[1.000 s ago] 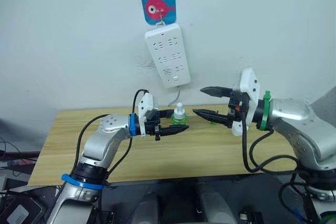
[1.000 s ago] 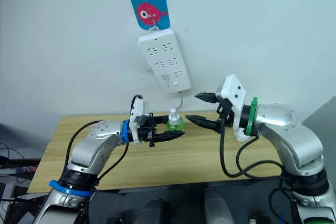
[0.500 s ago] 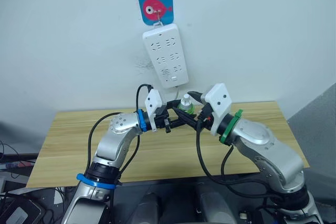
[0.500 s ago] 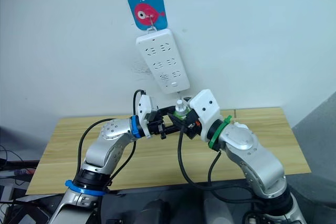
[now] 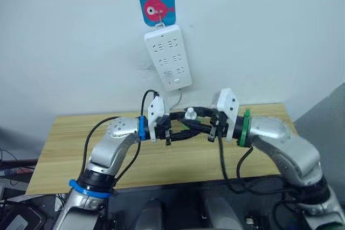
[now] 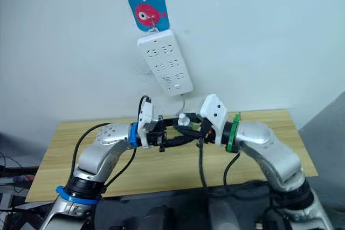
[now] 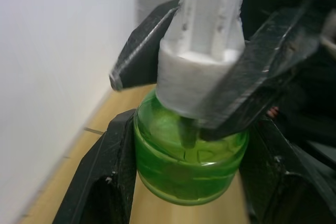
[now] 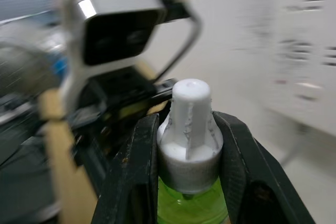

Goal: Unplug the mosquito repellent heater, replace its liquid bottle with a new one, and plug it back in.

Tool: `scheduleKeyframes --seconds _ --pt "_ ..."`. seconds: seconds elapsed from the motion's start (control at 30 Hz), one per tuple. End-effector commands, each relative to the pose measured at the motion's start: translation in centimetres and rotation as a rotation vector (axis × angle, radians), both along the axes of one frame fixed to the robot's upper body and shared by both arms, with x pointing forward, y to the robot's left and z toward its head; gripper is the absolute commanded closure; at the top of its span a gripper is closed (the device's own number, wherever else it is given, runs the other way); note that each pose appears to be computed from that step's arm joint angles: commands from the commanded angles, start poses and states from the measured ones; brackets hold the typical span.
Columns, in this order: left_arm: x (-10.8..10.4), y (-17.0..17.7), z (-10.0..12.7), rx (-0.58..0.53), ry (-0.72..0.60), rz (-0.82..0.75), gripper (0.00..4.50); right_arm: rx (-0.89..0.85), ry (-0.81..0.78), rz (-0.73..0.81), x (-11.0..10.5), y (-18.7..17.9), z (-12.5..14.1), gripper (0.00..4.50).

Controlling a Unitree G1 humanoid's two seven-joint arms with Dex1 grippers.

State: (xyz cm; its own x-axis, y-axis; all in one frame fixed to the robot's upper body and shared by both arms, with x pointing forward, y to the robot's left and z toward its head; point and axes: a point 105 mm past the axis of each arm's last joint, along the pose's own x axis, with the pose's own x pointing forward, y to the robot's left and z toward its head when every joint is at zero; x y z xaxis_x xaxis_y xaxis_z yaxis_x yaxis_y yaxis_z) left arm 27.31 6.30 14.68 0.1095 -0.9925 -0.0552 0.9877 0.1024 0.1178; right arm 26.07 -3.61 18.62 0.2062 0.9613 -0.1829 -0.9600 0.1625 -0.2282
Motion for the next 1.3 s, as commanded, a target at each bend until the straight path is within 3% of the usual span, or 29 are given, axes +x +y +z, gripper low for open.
scheduleKeyframes --seconds 0.03,0.17,0.4,0.57,0.77,1.07,1.3 --pt "-1.4 0.2 0.9 -0.011 -0.020 -0.090 2.20 -0.127 -0.012 0.267 -0.9 -0.6 -0.2 3.37" --pt "-1.7 0.3 0.6 -0.001 -0.050 -0.096 2.20 -0.172 -0.023 0.327 -0.6 -0.9 -0.2 3.37" --pt "-1.2 0.1 0.4 -0.046 -0.084 -0.038 2.20 -0.137 -0.143 0.148 1.8 -2.5 1.8 1.01" --pt "-0.5 0.4 0.0 -0.069 -0.092 0.011 2.20 -0.131 -0.116 0.015 0.2 -5.9 2.2 0.97" --pt "0.5 0.2 0.3 -0.079 -0.118 0.018 2.20 -0.027 -0.109 -0.115 -2.3 -4.7 2.0 0.97" --pt "0.4 -0.6 0.6 -0.078 -0.129 -0.024 2.20 0.065 -0.150 -0.278 0.2 -0.1 1.4 0.97" --pt "0.1 -0.6 0.5 -0.071 -0.130 -0.027 2.20 0.066 -0.108 -0.292 1.1 -1.3 1.9 0.97"
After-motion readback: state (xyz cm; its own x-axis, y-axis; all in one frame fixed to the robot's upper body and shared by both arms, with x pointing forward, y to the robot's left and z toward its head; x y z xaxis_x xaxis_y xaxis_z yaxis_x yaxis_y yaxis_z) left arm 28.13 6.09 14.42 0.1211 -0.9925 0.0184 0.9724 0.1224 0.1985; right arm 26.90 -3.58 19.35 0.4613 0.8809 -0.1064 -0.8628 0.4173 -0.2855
